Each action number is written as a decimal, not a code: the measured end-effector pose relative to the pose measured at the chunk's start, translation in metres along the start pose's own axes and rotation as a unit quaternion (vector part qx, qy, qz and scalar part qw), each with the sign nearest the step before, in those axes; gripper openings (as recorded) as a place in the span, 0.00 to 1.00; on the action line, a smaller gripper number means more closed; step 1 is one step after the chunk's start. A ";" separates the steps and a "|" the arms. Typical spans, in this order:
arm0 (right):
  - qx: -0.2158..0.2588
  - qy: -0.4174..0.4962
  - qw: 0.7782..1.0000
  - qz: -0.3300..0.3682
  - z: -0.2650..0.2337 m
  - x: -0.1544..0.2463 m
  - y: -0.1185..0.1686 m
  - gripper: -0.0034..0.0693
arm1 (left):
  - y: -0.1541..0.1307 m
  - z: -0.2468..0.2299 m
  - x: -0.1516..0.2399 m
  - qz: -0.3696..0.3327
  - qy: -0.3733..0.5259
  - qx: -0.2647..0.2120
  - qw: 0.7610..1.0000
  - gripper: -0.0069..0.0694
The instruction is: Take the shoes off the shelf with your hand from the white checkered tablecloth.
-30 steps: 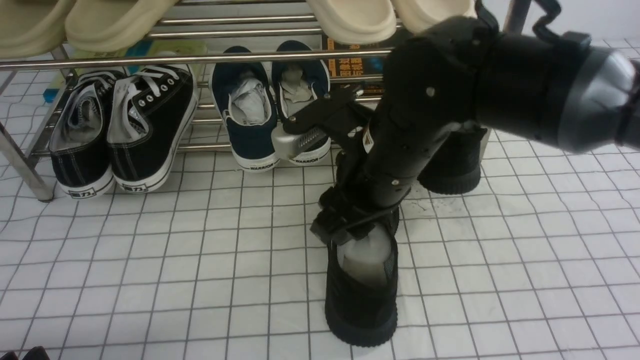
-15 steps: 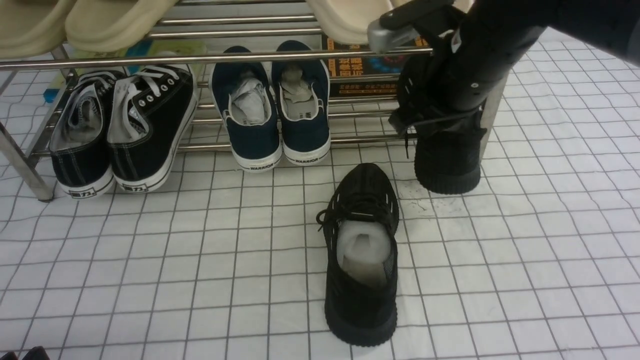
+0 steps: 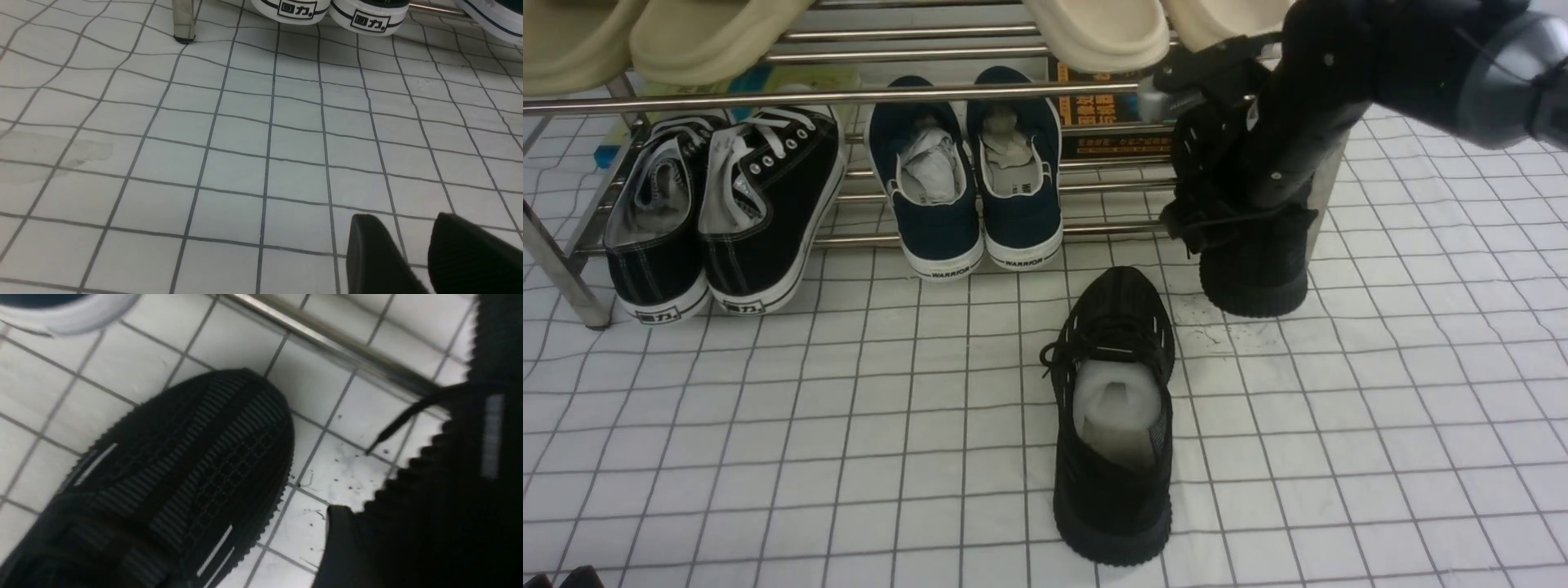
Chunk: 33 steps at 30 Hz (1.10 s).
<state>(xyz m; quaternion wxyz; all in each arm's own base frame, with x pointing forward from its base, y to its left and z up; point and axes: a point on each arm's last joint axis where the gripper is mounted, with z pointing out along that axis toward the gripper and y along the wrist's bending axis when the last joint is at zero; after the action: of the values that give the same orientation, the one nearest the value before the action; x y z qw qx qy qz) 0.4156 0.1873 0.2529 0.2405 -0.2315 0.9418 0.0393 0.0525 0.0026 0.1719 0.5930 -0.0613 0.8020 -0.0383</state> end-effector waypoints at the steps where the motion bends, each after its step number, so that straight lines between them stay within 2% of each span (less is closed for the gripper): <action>1: 0.000 0.002 1.000 0.000 0.001 0.000 0.000 0.61 | 0.000 0.000 0.000 0.000 0.000 0.000 1.000 0.40; 2: 0.000 0.011 1.000 -0.001 0.010 0.002 0.000 0.50 | 0.000 0.000 0.000 0.000 0.000 0.000 1.000 0.40; 3: 0.001 0.016 1.000 -0.001 0.012 0.003 0.000 0.45 | 0.000 0.000 0.000 0.000 0.000 0.000 1.000 0.40; 4: 0.000 0.026 1.000 0.001 0.012 0.005 0.000 0.31 | 0.000 0.000 0.000 0.000 0.000 0.000 1.000 0.40; 5: -0.001 0.033 0.999 0.003 0.012 0.006 0.000 0.22 | 0.000 0.000 0.000 0.000 0.000 0.000 1.000 0.40; 6: -0.001 0.035 0.999 0.004 0.011 0.007 0.000 0.21 | 0.000 0.000 0.000 0.000 0.000 0.000 1.000 0.40; 7: -0.001 0.051 0.999 0.006 0.004 0.009 0.000 0.09 | 0.000 0.000 0.000 0.000 0.000 0.000 1.000 0.40; 8: -0.002 0.062 0.998 0.006 -0.001 0.011 0.000 0.06 | 0.000 0.000 0.000 0.000 0.000 0.000 1.000 0.40; 13: -0.025 0.117 0.993 0.009 -0.037 0.021 0.010 0.05 | 0.000 0.000 0.000 0.000 0.000 0.000 1.000 0.40; 18: -0.059 0.105 0.993 0.021 -0.074 0.027 0.019 0.05 | 0.000 0.000 0.000 0.000 0.000 0.000 1.000 0.40; 22: -0.075 0.114 0.990 0.040 -0.091 0.049 0.022 0.05 | 0.000 0.000 0.000 0.000 0.000 0.000 1.000 0.40; 27: -0.080 0.158 0.980 0.095 -0.090 0.091 0.027 0.06 | 0.000 0.000 0.000 0.000 0.000 0.000 1.000 0.40; 33: -0.071 0.117 0.981 0.136 -0.062 0.107 0.027 0.06 | 0.000 0.000 0.000 0.000 0.000 0.000 1.000 0.40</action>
<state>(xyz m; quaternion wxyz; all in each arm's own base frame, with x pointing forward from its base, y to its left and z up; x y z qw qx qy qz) 0.2930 0.1550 0.2559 0.1037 -0.1206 0.9810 0.1112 0.0525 0.0026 0.1718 0.5926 -0.0614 0.8022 -0.0382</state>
